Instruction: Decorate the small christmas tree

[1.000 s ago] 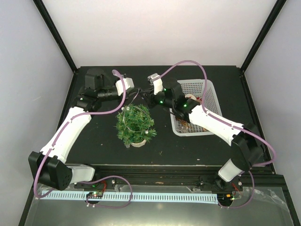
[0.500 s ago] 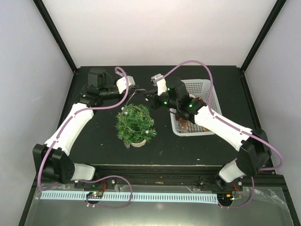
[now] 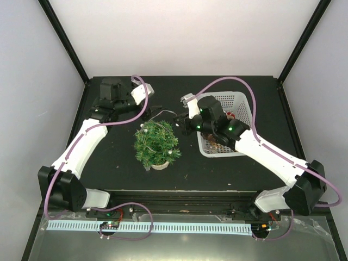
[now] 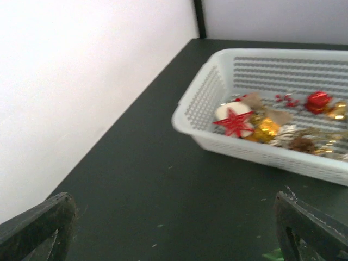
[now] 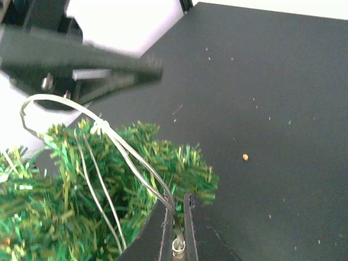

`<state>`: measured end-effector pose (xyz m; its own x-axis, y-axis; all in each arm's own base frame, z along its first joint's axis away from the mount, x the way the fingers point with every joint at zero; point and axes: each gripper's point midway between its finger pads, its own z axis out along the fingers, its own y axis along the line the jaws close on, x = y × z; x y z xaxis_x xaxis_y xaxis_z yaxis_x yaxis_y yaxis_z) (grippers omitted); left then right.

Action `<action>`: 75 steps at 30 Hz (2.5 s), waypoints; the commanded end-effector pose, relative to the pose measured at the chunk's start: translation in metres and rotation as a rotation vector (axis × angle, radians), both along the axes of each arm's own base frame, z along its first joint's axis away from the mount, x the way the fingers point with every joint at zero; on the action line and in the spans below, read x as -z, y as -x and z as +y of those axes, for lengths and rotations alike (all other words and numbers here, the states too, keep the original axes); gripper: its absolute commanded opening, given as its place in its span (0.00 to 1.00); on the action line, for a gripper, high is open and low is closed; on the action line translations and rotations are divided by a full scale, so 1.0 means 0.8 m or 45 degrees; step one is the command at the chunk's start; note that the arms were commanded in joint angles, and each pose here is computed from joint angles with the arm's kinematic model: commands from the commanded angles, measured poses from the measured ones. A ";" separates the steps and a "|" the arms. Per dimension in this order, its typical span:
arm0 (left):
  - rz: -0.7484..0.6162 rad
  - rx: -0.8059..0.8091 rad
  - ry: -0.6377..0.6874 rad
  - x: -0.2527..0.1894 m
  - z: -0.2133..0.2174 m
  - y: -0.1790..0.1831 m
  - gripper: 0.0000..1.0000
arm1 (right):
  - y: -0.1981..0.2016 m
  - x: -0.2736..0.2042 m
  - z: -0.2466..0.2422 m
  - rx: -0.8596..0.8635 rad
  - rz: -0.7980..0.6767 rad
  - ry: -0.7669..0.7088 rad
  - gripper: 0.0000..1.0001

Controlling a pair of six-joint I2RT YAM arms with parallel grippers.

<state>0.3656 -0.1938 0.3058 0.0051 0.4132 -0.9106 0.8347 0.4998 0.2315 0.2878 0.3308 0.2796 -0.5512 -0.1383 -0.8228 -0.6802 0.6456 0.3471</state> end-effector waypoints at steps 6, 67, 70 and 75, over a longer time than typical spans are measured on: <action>-0.188 -0.457 0.019 -0.068 0.081 -0.056 0.99 | 0.047 0.044 -0.021 0.010 0.147 0.164 0.01; 0.574 -0.339 0.494 -0.012 0.148 0.158 0.99 | -0.161 0.146 -0.247 0.968 0.546 0.171 0.54; 0.655 -0.298 0.529 -0.009 0.143 0.163 0.99 | -0.175 0.175 -0.257 0.997 0.659 0.089 0.53; 0.731 -0.260 0.589 0.000 0.141 0.162 0.99 | -0.161 0.188 -0.251 0.969 0.704 0.013 0.51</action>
